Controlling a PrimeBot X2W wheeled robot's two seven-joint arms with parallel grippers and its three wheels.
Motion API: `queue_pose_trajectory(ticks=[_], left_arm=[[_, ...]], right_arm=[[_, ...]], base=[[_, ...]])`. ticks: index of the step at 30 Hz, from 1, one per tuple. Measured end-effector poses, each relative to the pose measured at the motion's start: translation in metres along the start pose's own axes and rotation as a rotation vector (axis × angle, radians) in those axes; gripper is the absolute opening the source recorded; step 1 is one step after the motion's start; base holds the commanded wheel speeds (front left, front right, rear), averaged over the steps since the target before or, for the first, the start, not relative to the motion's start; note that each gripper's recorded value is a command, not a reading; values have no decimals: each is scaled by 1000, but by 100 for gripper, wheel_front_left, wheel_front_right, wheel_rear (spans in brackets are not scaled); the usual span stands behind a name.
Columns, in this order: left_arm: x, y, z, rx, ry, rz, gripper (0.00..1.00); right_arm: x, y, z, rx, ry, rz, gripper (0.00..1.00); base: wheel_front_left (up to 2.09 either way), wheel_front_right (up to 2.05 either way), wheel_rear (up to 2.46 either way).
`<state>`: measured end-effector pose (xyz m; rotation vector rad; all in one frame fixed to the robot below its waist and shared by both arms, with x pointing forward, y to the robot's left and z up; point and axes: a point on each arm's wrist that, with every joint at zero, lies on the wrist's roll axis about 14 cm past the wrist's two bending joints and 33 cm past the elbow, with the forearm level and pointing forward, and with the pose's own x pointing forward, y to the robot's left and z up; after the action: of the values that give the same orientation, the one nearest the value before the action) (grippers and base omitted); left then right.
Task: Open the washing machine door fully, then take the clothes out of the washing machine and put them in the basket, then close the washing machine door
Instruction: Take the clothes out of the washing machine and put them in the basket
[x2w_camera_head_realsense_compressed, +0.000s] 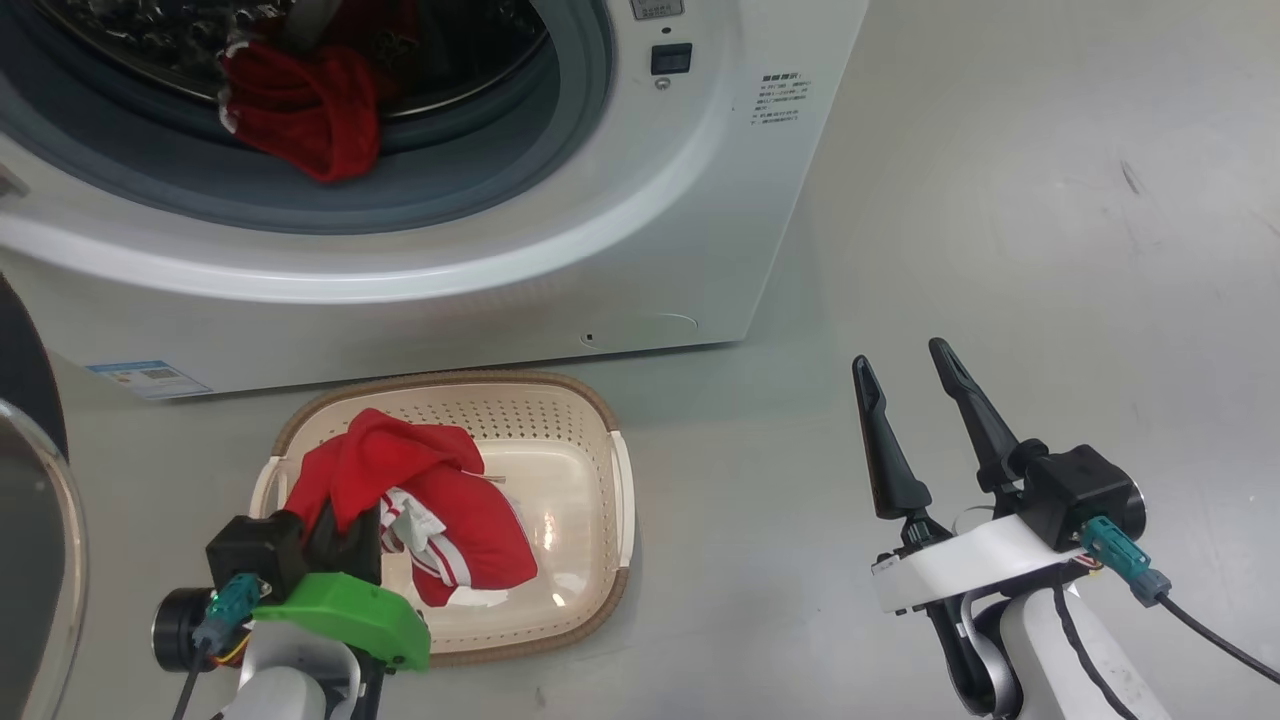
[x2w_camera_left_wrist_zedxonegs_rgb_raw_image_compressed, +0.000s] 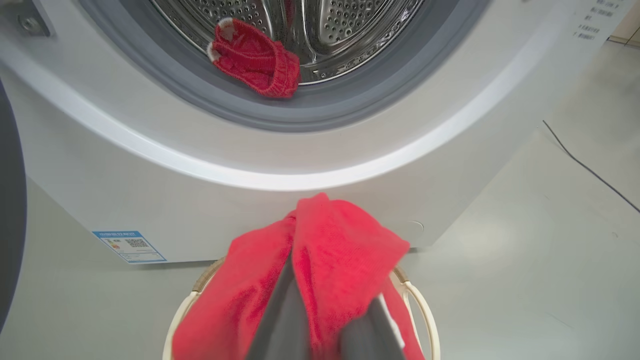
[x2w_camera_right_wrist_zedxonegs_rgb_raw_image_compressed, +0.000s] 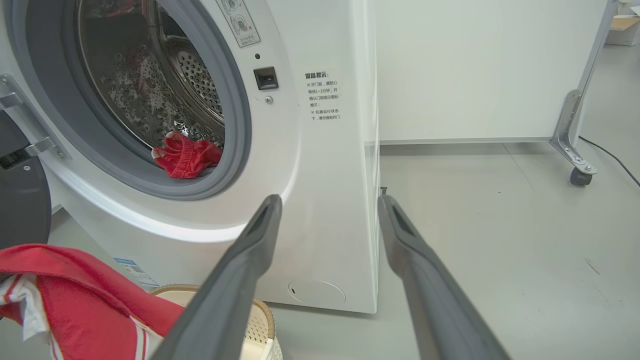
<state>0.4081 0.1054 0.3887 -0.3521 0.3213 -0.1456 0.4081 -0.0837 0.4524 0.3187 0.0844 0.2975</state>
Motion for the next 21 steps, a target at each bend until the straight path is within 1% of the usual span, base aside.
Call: queue_pose_trajectory(ticks=[4,13,19,21], left_arm=[[6,1,-32,18,105,-11,0],[40,-6,-80,29,285,-74,0],[58,-3,-116,9,418,-78,0],[61,1,-130,-15,474,-64,0]], right_arm=[[4,-3,-4,3,8,-4,100],[15,-21,-10,-6,16,-37,100],[25,-37,-13,-14,14,-64,100],[28,-42,-14,-16,13,-71,100]], base=[[0,0,0],[0,0,0],[0,0,0],[0,0,0]])
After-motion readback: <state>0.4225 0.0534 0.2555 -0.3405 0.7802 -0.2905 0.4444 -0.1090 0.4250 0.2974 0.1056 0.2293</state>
